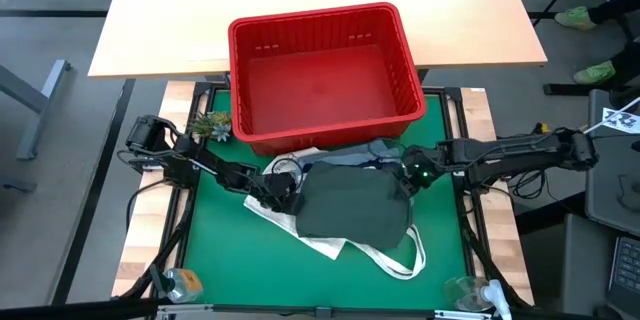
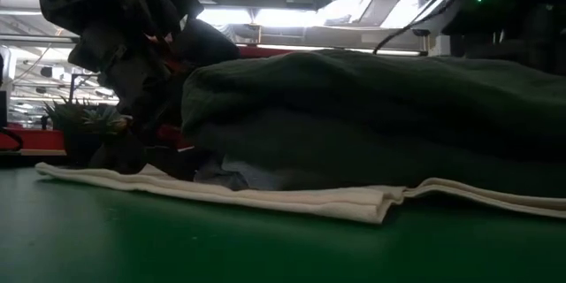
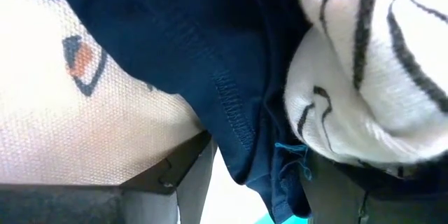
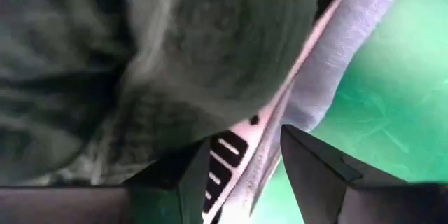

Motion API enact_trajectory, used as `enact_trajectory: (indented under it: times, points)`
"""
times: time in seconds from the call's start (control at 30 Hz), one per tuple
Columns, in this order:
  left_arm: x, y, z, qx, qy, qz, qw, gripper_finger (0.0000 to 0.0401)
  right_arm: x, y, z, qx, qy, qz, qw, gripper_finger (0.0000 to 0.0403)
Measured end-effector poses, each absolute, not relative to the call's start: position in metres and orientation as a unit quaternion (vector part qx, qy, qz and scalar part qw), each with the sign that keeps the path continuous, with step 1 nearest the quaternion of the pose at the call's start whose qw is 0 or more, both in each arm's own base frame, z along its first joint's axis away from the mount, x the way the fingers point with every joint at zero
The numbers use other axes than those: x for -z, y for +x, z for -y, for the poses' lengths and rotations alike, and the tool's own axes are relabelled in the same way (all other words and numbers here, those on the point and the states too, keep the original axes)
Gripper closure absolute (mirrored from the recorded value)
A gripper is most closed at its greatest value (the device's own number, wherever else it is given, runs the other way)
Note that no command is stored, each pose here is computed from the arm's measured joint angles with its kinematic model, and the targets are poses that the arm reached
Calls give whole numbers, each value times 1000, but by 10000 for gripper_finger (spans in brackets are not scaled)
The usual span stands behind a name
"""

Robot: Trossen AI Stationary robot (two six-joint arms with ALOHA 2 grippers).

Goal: Fold laundry
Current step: Put the clothes into the red bin

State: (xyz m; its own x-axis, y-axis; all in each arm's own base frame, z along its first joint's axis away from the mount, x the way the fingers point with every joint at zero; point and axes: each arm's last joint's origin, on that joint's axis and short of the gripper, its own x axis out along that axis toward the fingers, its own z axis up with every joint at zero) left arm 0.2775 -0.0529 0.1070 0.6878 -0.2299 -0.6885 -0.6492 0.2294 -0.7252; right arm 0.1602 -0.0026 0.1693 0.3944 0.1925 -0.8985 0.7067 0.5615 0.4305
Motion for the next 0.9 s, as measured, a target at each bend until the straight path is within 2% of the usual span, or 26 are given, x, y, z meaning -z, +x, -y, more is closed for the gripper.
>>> enact_trajectory:
  times: [0.2,0.4,0.9]
  points:
    - [-107,278,53,-145,-604,-365,693,205,-154,153,7,214,468,-517,684,226]
    - [-108,278,53,-146,-606,-363,692,205,-144,150,7,230,483,-509,674,226]
    - [-108,278,54,-144,-619,-366,680,205,-131,153,6,204,508,-471,692,226]
